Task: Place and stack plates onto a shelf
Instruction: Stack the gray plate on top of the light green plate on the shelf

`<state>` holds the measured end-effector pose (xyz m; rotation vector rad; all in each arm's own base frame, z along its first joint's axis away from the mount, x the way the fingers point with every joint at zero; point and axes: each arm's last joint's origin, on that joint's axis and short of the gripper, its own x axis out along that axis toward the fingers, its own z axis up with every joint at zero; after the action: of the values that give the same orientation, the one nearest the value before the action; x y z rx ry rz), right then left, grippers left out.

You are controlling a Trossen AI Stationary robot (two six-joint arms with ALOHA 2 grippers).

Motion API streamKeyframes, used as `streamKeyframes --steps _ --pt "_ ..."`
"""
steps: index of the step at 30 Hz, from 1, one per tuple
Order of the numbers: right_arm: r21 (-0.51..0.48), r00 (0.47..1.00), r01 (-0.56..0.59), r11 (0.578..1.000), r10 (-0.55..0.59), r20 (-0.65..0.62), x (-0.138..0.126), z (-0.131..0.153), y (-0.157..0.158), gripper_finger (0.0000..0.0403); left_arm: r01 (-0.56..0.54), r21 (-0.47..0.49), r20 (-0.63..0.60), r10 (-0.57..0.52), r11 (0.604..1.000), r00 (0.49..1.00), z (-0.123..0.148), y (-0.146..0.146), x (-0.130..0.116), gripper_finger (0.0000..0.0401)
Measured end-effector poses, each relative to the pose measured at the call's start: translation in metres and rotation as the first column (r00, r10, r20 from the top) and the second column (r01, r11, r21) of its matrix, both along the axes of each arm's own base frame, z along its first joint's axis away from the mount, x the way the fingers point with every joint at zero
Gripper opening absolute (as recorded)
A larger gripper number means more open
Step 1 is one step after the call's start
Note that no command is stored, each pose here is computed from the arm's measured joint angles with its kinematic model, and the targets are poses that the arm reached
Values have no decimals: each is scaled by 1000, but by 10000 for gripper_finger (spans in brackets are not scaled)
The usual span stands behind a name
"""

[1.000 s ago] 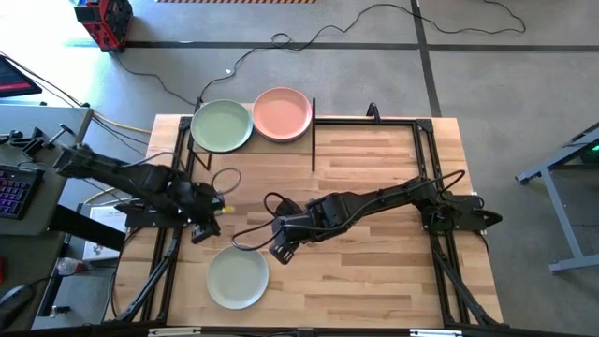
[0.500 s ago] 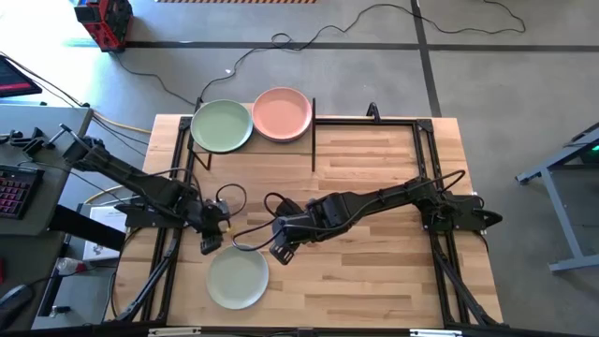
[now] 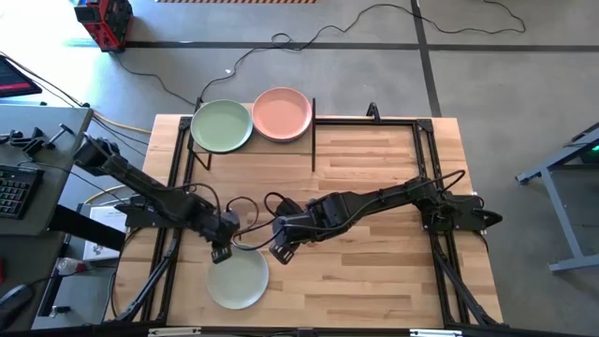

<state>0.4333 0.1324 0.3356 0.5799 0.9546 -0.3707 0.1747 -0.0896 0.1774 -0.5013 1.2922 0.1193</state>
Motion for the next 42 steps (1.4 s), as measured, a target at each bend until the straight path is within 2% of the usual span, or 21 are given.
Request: streamKeyframes --steps 7,26,30,35,42 --pt "1 1000 -1 1000 1 2 0 0 1 154 5 29 -50 -4 1000 999 -12 -3 6 80" --pt "8 1000 0 1000 0 4 -2 0 6 154 57 22 -107 -55 998 993 -36 -11 18 78" --pt "7 1000 -3 1000 3 4 -2 0 8 154 70 21 -110 -68 997 992 -37 -12 18 59" --pt "6 1000 -3 1000 3 2 -3 0 8 154 73 6 -95 -72 997 993 -35 -12 19 13" --pt "-18 1000 9 1000 -9 3 -3 0 7 154 76 -11 -89 -77 997 993 -31 -12 17 7"
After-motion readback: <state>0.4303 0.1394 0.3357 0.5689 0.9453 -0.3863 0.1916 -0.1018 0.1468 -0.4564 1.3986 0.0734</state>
